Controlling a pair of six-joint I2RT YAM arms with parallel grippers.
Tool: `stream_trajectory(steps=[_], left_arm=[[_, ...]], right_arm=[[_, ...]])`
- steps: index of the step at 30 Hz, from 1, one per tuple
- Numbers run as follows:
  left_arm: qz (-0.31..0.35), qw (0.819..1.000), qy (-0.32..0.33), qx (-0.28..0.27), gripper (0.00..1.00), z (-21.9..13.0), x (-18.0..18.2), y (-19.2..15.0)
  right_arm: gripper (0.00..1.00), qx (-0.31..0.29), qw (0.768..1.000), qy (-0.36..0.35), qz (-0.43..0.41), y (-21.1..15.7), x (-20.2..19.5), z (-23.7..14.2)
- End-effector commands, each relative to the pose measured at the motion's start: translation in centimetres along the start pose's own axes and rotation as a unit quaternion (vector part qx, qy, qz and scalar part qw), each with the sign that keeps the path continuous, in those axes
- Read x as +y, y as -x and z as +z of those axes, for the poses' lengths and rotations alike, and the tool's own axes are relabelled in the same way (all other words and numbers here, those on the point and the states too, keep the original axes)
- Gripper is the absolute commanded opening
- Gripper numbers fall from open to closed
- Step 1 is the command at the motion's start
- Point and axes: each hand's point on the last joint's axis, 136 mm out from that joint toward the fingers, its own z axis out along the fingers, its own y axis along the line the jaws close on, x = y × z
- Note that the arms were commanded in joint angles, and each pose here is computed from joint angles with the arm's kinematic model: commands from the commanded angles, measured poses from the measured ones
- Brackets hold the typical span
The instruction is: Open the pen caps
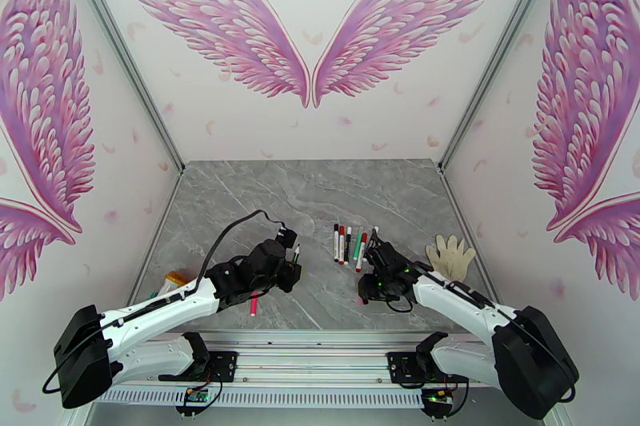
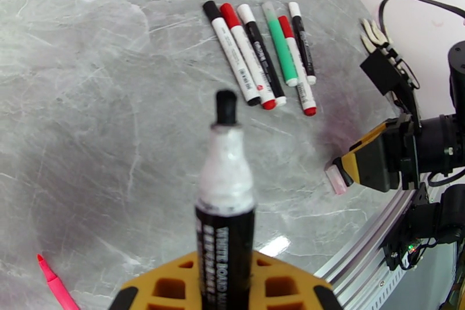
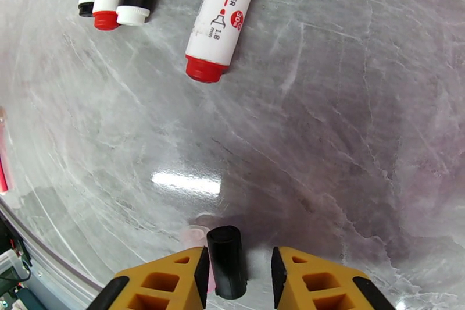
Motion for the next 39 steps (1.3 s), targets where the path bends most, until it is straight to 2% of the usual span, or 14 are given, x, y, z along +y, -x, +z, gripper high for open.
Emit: stream_trajectory(steps=[1, 6, 11, 13, 21, 39], left_arm=[[-0.013, 0.998, 0.058, 0.0, 0.05, -0.1, 2.2, 0.0], [-0.034, 0.992, 0.124, 0.001, 0.07, -0.1, 5.0, -1.1], [-0.045, 0.986, 0.162, 0.014, 0.08, 0.5, 6.7, -2.3], [-0.051, 0.983, 0.173, 0.024, 0.09, 0.8, 7.2, -3.0], [-0.07, 0.978, 0.194, 0.045, 0.11, 1.8, 8.8, -5.5], [-0.116, 0.953, 0.261, 0.098, 0.18, 1.8, 11.8, -10.1]], right_arm=[[0.44, -0.028, 0.999, 0.028, -0.016, 1.3, 1.6, -1.2], [0.57, -0.069, 0.994, 0.082, -0.036, 2.4, 4.1, -3.2], [0.84, -0.114, 0.978, 0.164, -0.054, 2.7, 7.4, -5.7], [1.0, -0.127, 0.972, 0.185, -0.062, 2.6, 8.3, -6.7], [0.99, -0.161, 0.951, 0.251, -0.079, 2.7, 10.8, -10.2], [0.99, -0.147, 0.951, 0.26, -0.079, 3.0, 11.7, -10.0]])
